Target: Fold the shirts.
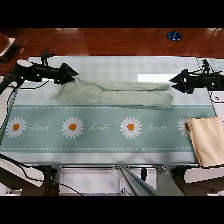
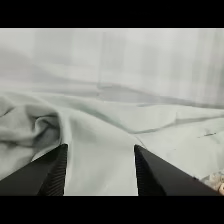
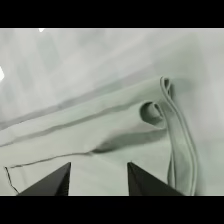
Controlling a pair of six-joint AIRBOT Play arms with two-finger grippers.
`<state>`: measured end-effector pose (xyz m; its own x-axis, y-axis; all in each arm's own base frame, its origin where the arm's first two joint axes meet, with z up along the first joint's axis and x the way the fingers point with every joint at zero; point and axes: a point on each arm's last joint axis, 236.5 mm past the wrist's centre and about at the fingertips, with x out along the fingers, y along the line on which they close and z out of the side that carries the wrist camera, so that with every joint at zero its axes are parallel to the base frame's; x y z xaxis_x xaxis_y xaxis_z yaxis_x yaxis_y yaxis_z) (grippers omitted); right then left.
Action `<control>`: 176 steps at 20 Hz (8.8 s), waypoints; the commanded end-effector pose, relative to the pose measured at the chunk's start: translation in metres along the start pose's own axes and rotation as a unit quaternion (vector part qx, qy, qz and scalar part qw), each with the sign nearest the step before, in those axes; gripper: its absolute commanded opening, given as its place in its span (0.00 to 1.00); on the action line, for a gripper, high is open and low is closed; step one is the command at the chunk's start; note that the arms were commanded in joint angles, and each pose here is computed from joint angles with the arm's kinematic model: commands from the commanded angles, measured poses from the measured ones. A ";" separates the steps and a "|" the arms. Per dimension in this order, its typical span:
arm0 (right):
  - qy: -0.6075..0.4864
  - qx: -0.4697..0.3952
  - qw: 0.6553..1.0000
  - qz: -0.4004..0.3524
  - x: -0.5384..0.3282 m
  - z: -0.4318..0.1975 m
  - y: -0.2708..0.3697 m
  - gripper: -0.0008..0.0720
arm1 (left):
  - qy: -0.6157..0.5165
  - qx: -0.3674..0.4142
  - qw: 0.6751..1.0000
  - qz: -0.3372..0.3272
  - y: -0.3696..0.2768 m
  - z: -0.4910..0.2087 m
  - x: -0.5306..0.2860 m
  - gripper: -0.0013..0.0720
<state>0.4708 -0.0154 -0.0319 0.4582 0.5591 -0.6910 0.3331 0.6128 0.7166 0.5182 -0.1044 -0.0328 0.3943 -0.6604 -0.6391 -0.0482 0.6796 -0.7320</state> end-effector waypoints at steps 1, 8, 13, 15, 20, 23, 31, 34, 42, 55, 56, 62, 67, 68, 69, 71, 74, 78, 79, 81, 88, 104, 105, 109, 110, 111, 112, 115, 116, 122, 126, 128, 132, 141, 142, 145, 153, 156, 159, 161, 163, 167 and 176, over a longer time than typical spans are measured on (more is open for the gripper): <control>0.002 -0.004 1.000 -0.014 -0.022 0.008 -0.012 0.58 | 0.061 -0.012 0.997 0.051 0.026 -0.010 -0.027 0.71; 0.034 0.026 0.985 -0.169 -0.044 -0.020 -0.104 0.58 | 0.049 -0.035 0.984 0.167 0.089 -0.062 -0.099 0.71; 0.003 0.010 0.994 -0.109 -0.007 -0.010 -0.066 0.59 | 0.007 0.015 0.998 0.065 0.019 -0.096 -0.075 0.71; 0.016 0.011 0.994 -0.109 0.007 -0.015 -0.067 0.59 | 0.020 0.041 0.998 0.048 -0.003 -0.106 -0.062 0.71; 0.085 0.016 0.994 -0.074 0.055 -0.052 -0.048 0.59 | 0.034 0.088 0.995 0.038 -0.038 -0.124 -0.026 0.71; 0.103 -0.008 0.994 -0.032 0.066 -0.062 -0.014 0.12 | 0.058 0.106 0.992 0.031 -0.052 -0.142 -0.012 0.71; 0.067 -0.165 0.977 -0.113 -0.057 -0.071 0.022 0.03 | 0.060 0.107 0.992 -0.009 -0.088 -0.155 0.003 0.05; 0.009 -0.184 0.977 -0.112 -0.107 -0.089 0.039 0.03 | 0.059 0.136 0.989 -0.015 -0.110 -0.164 0.017 0.05; -0.086 -0.235 0.967 -0.049 -0.179 -0.164 0.108 0.04 | 0.130 0.209 0.966 -0.078 -0.219 -0.210 0.110 0.05; -0.087 -0.235 0.968 -0.016 -0.185 -0.179 0.126 0.04 | 0.283 0.225 0.924 -0.126 -0.301 -0.362 0.194 0.05; -0.091 -0.232 0.968 -0.015 -0.185 -0.177 0.127 0.04 | 0.263 0.219 0.931 -0.126 -0.300 -0.326 0.182 0.05; -0.030 -0.250 0.967 0.026 -0.136 -0.190 0.157 0.04 | 0.125 0.208 0.968 0.067 -0.173 -0.111 0.029 0.05; 0.049 -0.303 0.950 0.058 -0.039 -0.201 0.221 0.04 | -0.067 0.138 0.981 0.114 -0.100 -0.076 -0.126 0.05; 0.063 -0.310 0.947 0.060 -0.017 -0.203 0.232 0.04 | -0.094 0.129 0.980 0.119 -0.090 -0.086 -0.143 0.05; 0.078 -0.316 0.943 0.062 0.006 -0.207 0.242 0.04 | -0.113 0.123 0.978 0.122 -0.082 -0.100 -0.156 0.05; 0.100 -0.323 0.939 0.062 0.051 -0.211 0.255 0.04 | -0.131 0.121 0.976 0.123 -0.070 -0.135 -0.168 0.05; 0.119 -0.326 0.936 0.060 0.108 -0.213 0.264 0.04 | -0.130 0.107 0.980 0.103 -0.063 -0.176 -0.166 0.05; 0.158 -0.295 0.942 0.041 0.160 -0.226 0.249 0.04 | -0.108 0.085 0.985 0.101 -0.044 -0.199 -0.153 0.05; 0.165 -0.286 0.943 0.035 0.167 -0.230 0.243 0.08 | -0.107 0.080 0.986 0.104 -0.040 -0.200 -0.149 0.05; 0.198 -0.293 0.935 0.033 0.169 -0.246 0.235 0.60 | -0.110 0.072 0.986 0.106 -0.034 -0.198 -0.145 0.05; 0.157 -0.344 0.919 -0.112 0.017 -0.155 0.178 0.58 | -0.124 0.058 0.985 0.106 -0.029 -0.187 -0.139 0.05; 0.039 0.045 0.997 -0.044 0.037 -0.205 -0.005 0.58 | -0.124 0.058 0.985 0.106 -0.029 -0.186 -0.139 0.05; 0.063 0.046 0.996 -0.041 0.044 -0.208 -0.004 0.58 | -0.124 0.058 0.985 0.106 -0.029 -0.186 -0.139 0.05; 0.136 0.050 0.989 -0.033 0.068 -0.215 -0.001 0.58 | -0.125 0.059 0.985 0.106 -0.029 -0.186 -0.139 0.05; 0.148 0.044 0.987 -0.034 0.075 -0.219 0.002 0.58 | -0.125 0.058 0.985 0.106 -0.029 -0.186 -0.139 0.05; 0.162 0.033 0.986 -0.034 0.083 -0.224 0.009 0.57 | -0.124 0.058 0.985 0.106 -0.029 -0.186 -0.139 0.05; 0.172 0.018 0.984 -0.033 0.090 -0.228 0.017 0.56 | -0.124 0.058 0.985 0.106 -0.029 -0.186 -0.139 0.05; 0.189 -0.073 0.979 0.000 0.098 -0.230 0.060 0.04 | -0.124 0.058 0.985 0.106 -0.029 -0.187 -0.139 0.05; 0.198 -0.103 0.975 0.018 0.093 -0.228 0.081 0.04 | -0.124 0.058 0.985 0.106 -0.029 -0.187 -0.139 0.05; 0.128 -0.266 0.952 0.084 0.010 -0.177 0.205 0.04 | -0.124 0.058 0.985 0.106 -0.029 -0.187 -0.139 0.05; 0.019 -0.278 0.959 0.059 -0.077 -0.117 0.227 0.04 | -0.125 0.056 0.985 0.103 -0.030 -0.187 -0.139 0.05; -0.015 -0.262 0.964 0.039 -0.121 -0.096 0.221 0.04 | -0.125 0.055 0.985 0.101 -0.031 -0.187 -0.139 0.05; -0.070 -0.190 0.979 -0.015 -0.201 -0.070 0.180 0.04 | -0.125 0.054 0.986 0.100 -0.031 -0.187 -0.139 0.05; -0.136 0.045 0.947 -0.288 -0.348 -0.116 0.012 0.03 | -0.142 0.051 0.984 0.092 -0.035 -0.179 -0.140 0.05; -0.150 0.065 0.939 -0.303 -0.357 -0.125 0.002 0.03 | -0.146 0.051 0.984 0.092 -0.036 -0.177 -0.141 0.05; -0.163 0.136 0.903 -0.374 -0.380 -0.168 -0.045 0.04 | -0.156 0.052 0.982 0.092 -0.036 -0.172 -0.142 0.05; -0.090 0.302 0.827 -0.465 -0.364 -0.270 -0.135 0.58 | -0.157 0.050 0.982 0.094 -0.034 -0.171 -0.141 0.05; -0.113 0.285 0.835 -0.457 -0.372 -0.239 -0.138 0.53 | -0.185 0.050 0.977 0.096 -0.033 -0.156 -0.145 0.06; -0.204 0.189 0.914 -0.295 -0.357 -0.133 -0.075 0.04 | -0.230 0.087 0.966 0.085 -0.066 -0.114 -0.169 0.05; -0.277 0.084 0.949 -0.127 -0.347 -0.053 0.013 0.04 | -0.251 0.127 0.957 0.067 -0.109 -0.080 -0.186 0.05; -0.302 -0.035 0.951 -0.059 -0.325 -0.013 0.088 0.04 | -0.246 0.169 0.954 0.036 -0.165 -0.054 -0.192 0.05; -0.204 -0.264 0.937 -0.105 -0.195 -0.028 0.168 0.04 | -0.151 0.281 0.948 0.010 -0.238 -0.075 -0.140 0.05; 0.012 -0.328 0.881 -0.342 -0.001 -0.066 0.063 0.04 | -0.029 0.284 0.932 0.224 -0.100 -0.088 -0.049 0.05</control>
<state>0.4384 0.0550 0.0543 0.4103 0.0284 -0.9115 -0.0207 0.9995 0.0218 0.4140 -0.1898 0.0813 0.5281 -0.3550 -0.7714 0.3154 0.9254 -0.2100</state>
